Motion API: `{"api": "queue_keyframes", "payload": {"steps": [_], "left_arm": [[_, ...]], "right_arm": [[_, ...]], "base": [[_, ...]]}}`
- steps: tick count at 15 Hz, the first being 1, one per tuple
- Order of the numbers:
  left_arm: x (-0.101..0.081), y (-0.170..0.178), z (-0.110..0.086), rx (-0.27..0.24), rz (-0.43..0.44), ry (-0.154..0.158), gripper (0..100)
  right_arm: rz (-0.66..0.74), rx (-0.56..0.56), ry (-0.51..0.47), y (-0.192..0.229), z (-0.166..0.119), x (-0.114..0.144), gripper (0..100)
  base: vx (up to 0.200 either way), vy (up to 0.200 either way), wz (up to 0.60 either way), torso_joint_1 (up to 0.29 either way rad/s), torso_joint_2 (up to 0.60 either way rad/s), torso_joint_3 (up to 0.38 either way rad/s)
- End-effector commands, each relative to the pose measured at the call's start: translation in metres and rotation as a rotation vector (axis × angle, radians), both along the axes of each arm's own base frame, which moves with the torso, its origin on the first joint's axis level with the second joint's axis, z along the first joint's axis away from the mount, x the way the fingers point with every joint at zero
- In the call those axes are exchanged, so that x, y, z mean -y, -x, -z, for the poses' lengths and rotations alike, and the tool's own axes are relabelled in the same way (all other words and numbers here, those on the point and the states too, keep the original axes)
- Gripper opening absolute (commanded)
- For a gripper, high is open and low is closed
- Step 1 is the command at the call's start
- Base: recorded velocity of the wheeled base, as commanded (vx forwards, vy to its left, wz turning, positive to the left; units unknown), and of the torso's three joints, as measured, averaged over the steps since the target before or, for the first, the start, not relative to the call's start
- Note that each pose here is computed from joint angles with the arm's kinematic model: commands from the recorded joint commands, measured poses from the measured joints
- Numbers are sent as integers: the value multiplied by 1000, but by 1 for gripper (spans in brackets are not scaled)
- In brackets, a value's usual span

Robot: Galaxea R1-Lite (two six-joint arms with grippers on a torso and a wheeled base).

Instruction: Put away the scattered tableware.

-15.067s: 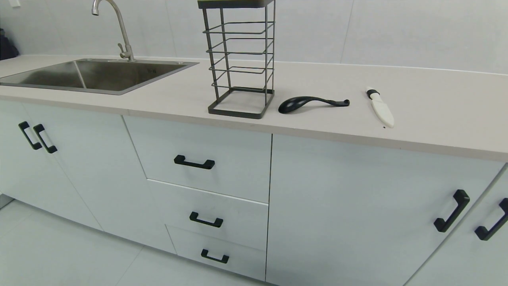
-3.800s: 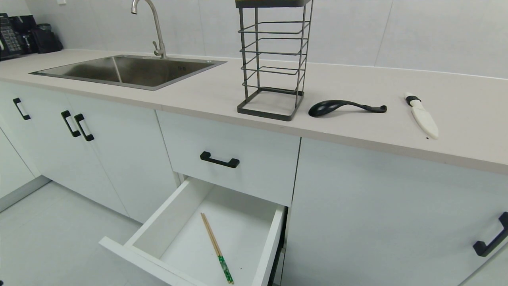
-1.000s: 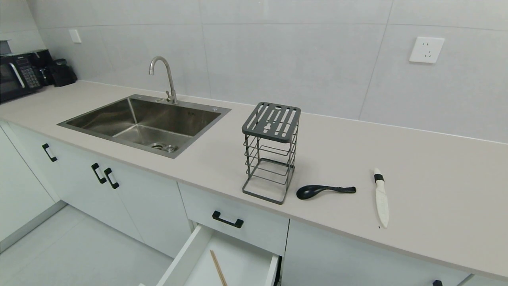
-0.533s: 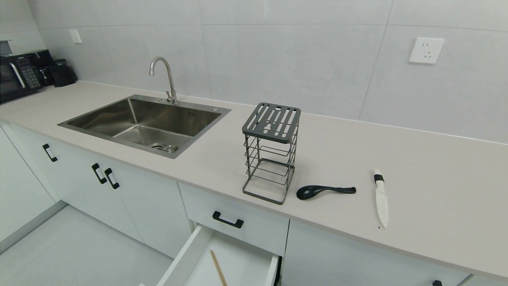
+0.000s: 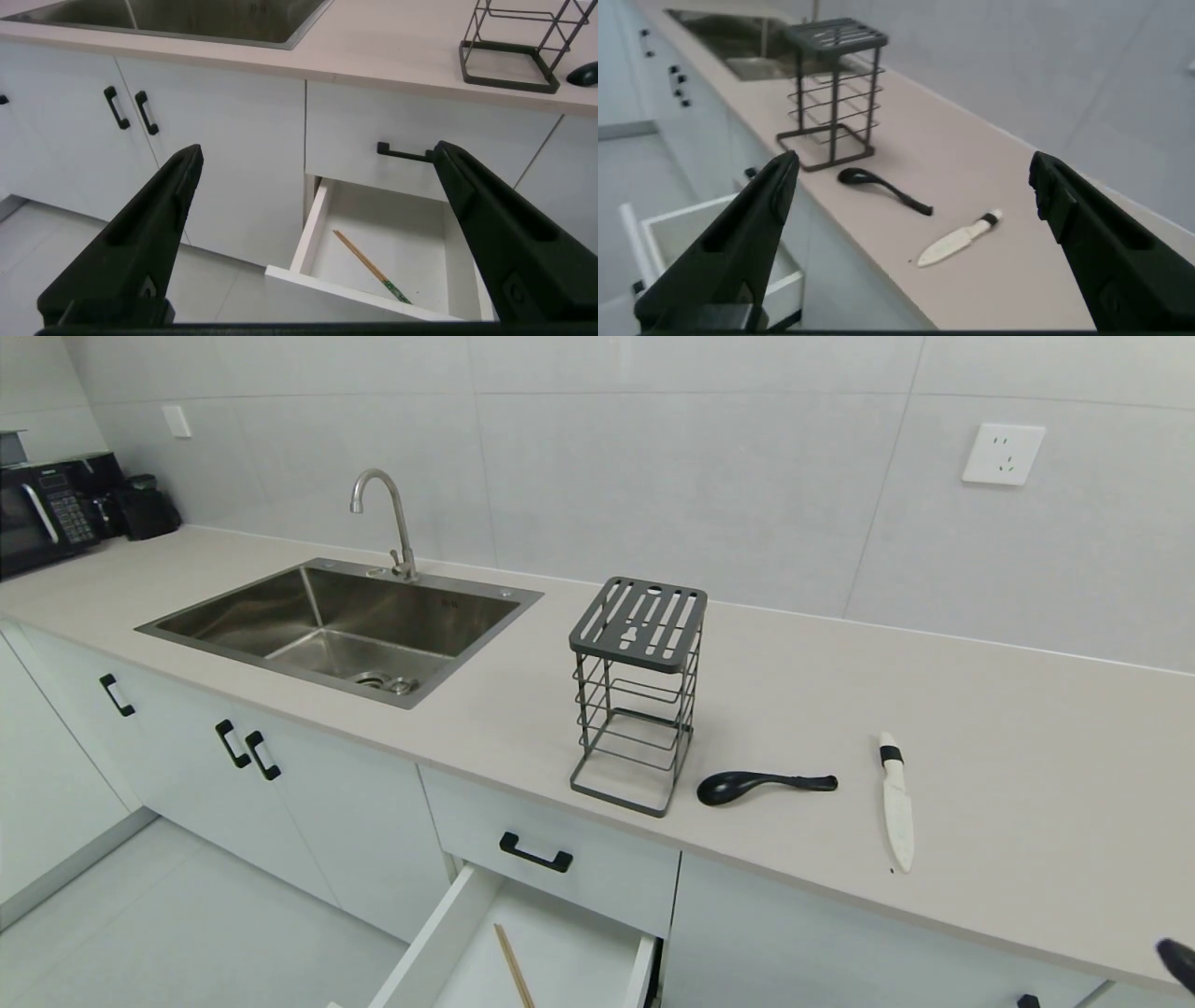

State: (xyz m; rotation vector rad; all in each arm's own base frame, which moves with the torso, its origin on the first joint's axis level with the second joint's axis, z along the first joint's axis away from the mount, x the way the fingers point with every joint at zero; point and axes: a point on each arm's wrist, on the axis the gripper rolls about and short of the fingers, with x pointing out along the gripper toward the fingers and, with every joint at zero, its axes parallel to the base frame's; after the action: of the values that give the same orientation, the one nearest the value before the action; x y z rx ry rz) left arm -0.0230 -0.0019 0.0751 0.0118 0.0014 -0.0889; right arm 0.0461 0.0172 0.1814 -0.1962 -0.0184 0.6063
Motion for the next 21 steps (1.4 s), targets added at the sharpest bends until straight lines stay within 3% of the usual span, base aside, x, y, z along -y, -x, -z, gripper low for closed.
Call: {"api": "queue_keyframes", "payload": {"steps": [1,5,7,14,19,21], "left_arm": [[0,0,0,-1,0,0,100],[0,0,0,-1,0,0,100],[0,0,0,-1,0,0,100],[0,0,0,-1,0,0,100],[0,0,0,-1,0,0,100],[0,0,0,-1,0,0,100]], "right_arm": [[-93,-218,62,-44,18,-15,100],[-127,-383,118,-111,33,-37,100],[-171,-382,175,-138,41,-49,100],[-223,-449,185,-207,76,-71,100],[-161,-338,230,-258,72,-55,100],[-194,-328,277,-278,93,-40,100]], "base": [[0,0,0,0,0,0],[0,0,0,0,0,0],[0,0,0,0,0,0],[0,0,0,0,0,0],[0,0,0,0,0,0],[0,0,0,0,0,0]]}}
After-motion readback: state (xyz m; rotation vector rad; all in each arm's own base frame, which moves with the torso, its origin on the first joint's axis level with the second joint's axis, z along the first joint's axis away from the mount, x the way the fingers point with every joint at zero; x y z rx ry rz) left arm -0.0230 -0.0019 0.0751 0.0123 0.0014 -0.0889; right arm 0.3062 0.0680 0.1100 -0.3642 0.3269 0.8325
